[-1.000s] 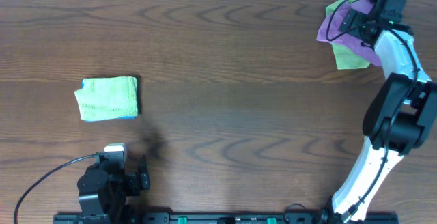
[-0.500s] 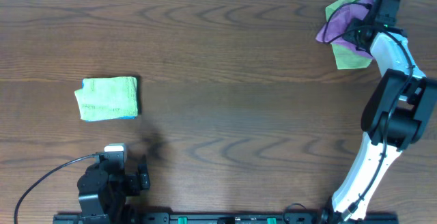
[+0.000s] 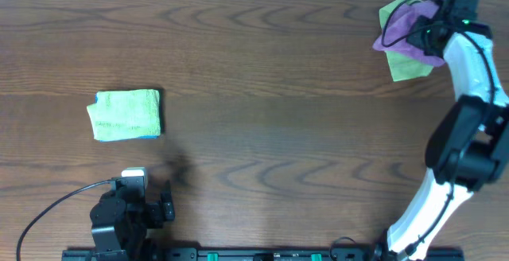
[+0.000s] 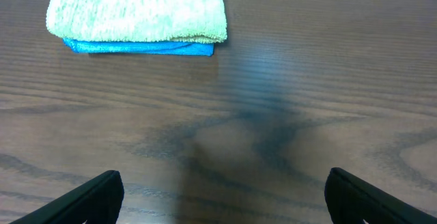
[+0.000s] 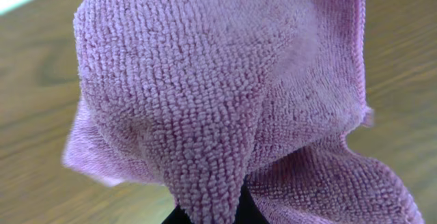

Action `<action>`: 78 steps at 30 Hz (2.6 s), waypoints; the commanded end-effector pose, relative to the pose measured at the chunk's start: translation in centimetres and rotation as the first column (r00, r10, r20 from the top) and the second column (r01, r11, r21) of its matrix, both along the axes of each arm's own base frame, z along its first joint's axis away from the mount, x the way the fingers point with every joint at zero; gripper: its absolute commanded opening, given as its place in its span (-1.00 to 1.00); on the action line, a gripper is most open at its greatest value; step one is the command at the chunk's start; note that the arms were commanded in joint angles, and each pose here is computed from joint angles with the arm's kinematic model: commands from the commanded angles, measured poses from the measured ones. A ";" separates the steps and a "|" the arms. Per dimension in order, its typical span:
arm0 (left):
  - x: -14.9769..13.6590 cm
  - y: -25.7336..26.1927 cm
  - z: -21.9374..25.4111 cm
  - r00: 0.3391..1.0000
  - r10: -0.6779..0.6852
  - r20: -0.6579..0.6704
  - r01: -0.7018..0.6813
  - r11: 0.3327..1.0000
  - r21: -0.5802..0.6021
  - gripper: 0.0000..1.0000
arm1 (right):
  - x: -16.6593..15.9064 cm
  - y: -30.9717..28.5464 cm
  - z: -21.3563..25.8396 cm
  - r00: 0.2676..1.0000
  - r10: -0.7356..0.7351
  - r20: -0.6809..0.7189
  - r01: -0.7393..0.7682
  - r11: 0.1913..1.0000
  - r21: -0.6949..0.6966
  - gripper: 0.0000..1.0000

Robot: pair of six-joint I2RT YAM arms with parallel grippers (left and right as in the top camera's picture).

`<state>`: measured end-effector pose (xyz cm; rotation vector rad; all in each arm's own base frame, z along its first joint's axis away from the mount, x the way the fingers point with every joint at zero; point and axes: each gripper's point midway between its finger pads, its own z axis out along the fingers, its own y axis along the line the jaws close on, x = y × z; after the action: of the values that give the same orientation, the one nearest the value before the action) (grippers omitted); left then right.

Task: Fold the cloth
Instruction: 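Grasp the pink cloth with the right gripper and lift it, then carry the pink cloth with the right gripper toward table center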

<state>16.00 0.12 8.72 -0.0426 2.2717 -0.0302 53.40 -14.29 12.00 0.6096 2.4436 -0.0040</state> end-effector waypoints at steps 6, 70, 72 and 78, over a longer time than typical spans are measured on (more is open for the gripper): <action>-1.0 0.0 -1.3 0.998 -0.013 -0.060 0.014 1.000 0.015 0.91 | -2.8 2.1 9.7 0.994 0.046 0.095 -0.042 0.998 -0.040 -0.97; -0.9 0.0 -1.3 0.998 -0.013 -0.060 0.014 1.000 0.015 0.91 | -14.7 30.7 -3.0 0.737 0.673 0.056 -0.675 0.732 0.086 0.53; -1.0 0.0 -1.3 0.998 -0.013 -0.060 0.014 1.000 0.015 0.91 | -13.4 30.8 -2.1 0.749 0.653 0.110 -0.661 0.748 0.058 0.85; -1.0 0.0 -1.3 0.998 -0.013 -0.060 0.014 1.000 0.015 0.91 | -12.3 30.9 -0.7 0.764 0.628 0.150 -0.640 0.767 0.051 0.98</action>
<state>15.94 0.12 8.75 -0.0427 2.2733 -0.0303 40.82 16.50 10.65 -0.2467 2.4148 0.4286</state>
